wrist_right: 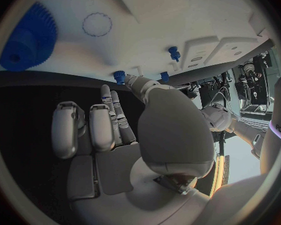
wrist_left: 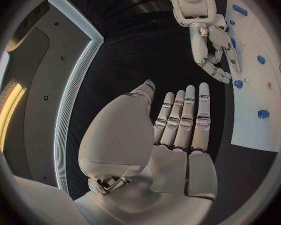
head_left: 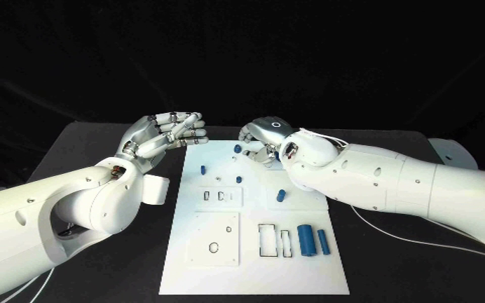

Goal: Assemble the parts on the task board

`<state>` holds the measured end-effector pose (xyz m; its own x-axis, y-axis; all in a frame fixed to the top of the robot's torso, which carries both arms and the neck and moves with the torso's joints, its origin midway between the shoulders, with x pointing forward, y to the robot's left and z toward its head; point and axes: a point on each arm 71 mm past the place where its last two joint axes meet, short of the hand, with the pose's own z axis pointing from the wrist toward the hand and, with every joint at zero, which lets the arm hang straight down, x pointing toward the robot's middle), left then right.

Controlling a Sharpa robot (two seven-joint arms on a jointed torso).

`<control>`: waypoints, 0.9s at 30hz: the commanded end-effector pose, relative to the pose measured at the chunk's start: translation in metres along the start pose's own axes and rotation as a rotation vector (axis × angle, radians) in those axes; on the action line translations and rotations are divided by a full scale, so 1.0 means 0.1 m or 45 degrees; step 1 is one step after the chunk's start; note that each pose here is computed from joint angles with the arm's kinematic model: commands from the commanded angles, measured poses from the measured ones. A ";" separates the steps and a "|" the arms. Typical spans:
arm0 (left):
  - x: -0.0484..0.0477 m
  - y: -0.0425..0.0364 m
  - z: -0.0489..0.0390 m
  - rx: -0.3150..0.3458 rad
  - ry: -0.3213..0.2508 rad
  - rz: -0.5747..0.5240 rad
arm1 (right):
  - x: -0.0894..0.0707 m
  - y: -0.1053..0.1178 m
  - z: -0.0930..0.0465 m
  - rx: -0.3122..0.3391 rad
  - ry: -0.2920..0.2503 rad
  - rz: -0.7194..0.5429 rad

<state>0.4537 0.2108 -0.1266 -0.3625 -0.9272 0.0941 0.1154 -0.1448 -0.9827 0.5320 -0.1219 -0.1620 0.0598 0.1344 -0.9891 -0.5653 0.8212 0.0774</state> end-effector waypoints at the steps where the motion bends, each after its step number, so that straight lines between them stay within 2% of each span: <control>1: 0.005 -0.016 0.002 0.012 0.022 -0.005 | -0.12 -0.06 -0.11 0.017 -0.056 0.029; 6: -0.013 -0.016 -0.001 0.011 0.020 -0.004 | -0.25 -0.32 -0.33 0.110 -0.019 0.150; 10: -0.024 -0.014 0.001 0.011 0.018 -0.003 | -0.29 -0.59 -0.53 0.234 0.093 0.287; 14: -0.034 -0.012 0.004 0.010 0.016 -0.002 | -0.29 -0.80 -0.67 0.321 0.167 0.346; 20: -0.033 -0.010 0.007 0.010 0.017 -0.002 | -0.28 -0.91 -0.73 0.371 0.212 0.366; 27: -0.036 -0.009 0.008 0.009 0.016 -0.002 | -0.23 -0.90 -0.68 0.380 0.237 0.357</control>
<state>0.4561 0.2164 -0.1275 -0.3537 -0.9309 0.0908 0.1150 -0.1396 -0.9835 0.5254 -0.2372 -0.1504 -0.1772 0.3018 -0.9368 -0.2964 0.8913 0.3432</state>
